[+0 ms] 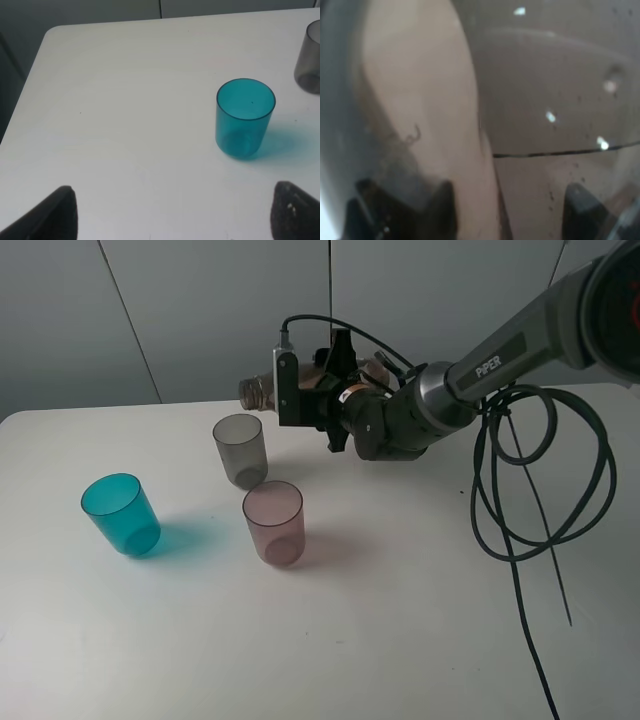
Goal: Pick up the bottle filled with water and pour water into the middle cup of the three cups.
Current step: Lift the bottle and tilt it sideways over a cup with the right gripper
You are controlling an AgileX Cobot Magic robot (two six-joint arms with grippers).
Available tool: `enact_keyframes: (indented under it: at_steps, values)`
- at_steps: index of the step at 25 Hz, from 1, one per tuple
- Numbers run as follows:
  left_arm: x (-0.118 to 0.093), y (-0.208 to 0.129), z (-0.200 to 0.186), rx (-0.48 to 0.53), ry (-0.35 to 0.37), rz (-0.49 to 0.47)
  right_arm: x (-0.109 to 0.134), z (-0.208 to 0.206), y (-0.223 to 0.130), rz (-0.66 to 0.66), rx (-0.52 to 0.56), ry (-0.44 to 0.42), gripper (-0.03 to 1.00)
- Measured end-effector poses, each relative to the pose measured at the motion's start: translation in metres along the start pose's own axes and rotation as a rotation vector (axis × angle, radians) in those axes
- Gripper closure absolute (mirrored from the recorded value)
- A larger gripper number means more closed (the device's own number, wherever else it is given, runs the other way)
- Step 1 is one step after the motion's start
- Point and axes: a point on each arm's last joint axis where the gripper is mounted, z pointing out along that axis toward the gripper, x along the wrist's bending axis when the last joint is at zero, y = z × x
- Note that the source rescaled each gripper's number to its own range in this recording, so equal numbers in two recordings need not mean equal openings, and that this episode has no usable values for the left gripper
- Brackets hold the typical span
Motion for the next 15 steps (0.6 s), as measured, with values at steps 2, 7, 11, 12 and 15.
enact_keyframes:
  at_steps: [2, 7, 11, 12, 15]
  values:
    - [0.0, 0.0, 0.0, 0.0, 0.0, 0.0, -0.0002, 0.0, -0.0001, -0.014, 0.001, -0.002, 0.97]
    - [0.0, 0.0, 0.0, 0.0, 0.0, 0.0, -0.0007, 0.0, -0.0005, -0.048, 0.006, -0.007, 0.97]
    - [0.0, 0.0, 0.0, 0.0, 0.0, 0.0, -0.0017, 0.0, -0.0011, -0.084, 0.013, -0.018, 0.97]
    - [0.0, 0.0, 0.0, 0.0, 0.0, 0.0, -0.0017, 0.0, -0.0011, -0.095, 0.013, -0.018, 0.97]
    - [0.0, 0.0, 0.0, 0.0, 0.0, 0.0, -0.0019, 0.0001, -0.001, -0.125, 0.013, -0.019, 0.97]
